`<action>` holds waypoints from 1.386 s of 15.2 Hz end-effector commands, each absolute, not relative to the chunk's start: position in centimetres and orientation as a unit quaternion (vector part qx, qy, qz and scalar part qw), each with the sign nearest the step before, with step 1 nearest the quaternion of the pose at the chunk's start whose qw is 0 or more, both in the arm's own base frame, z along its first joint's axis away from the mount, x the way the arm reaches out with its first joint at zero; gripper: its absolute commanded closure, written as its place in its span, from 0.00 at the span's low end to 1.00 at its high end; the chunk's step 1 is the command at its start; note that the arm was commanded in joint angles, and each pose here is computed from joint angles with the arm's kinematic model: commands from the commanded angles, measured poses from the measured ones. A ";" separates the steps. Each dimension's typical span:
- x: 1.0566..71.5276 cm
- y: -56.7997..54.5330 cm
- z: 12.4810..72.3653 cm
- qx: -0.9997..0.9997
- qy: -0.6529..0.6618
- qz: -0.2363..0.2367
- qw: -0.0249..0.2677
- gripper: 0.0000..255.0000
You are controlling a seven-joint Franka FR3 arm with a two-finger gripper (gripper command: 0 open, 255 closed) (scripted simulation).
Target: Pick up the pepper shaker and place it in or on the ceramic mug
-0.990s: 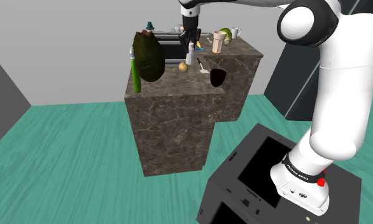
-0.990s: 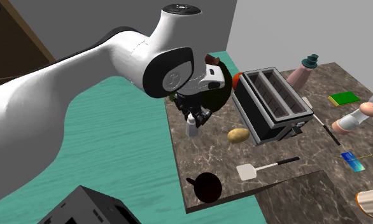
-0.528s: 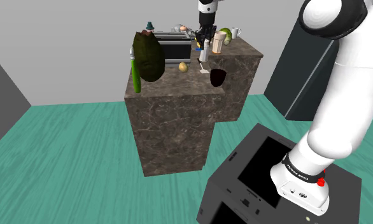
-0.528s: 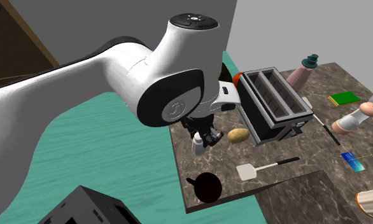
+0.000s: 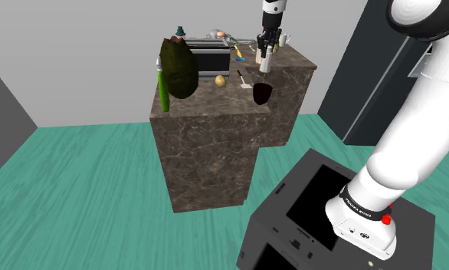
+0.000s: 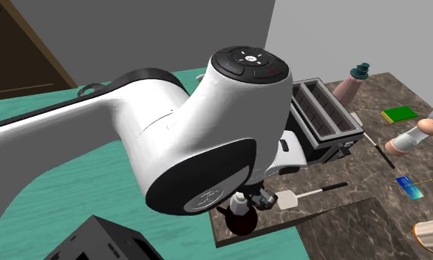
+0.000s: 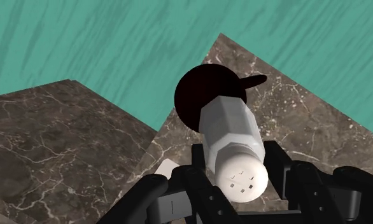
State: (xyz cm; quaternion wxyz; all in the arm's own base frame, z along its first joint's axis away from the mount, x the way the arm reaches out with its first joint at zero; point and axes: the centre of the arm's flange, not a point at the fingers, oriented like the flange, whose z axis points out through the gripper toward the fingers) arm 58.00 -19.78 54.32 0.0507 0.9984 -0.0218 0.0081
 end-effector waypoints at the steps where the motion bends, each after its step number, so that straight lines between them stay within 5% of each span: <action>1: 57.7 -20.2 53.5 0.998 -0.021 0.008 0.050 1.00; 21: 57.7 -20.2 45.1 0.998 -0.021 0.008 0.050 1.00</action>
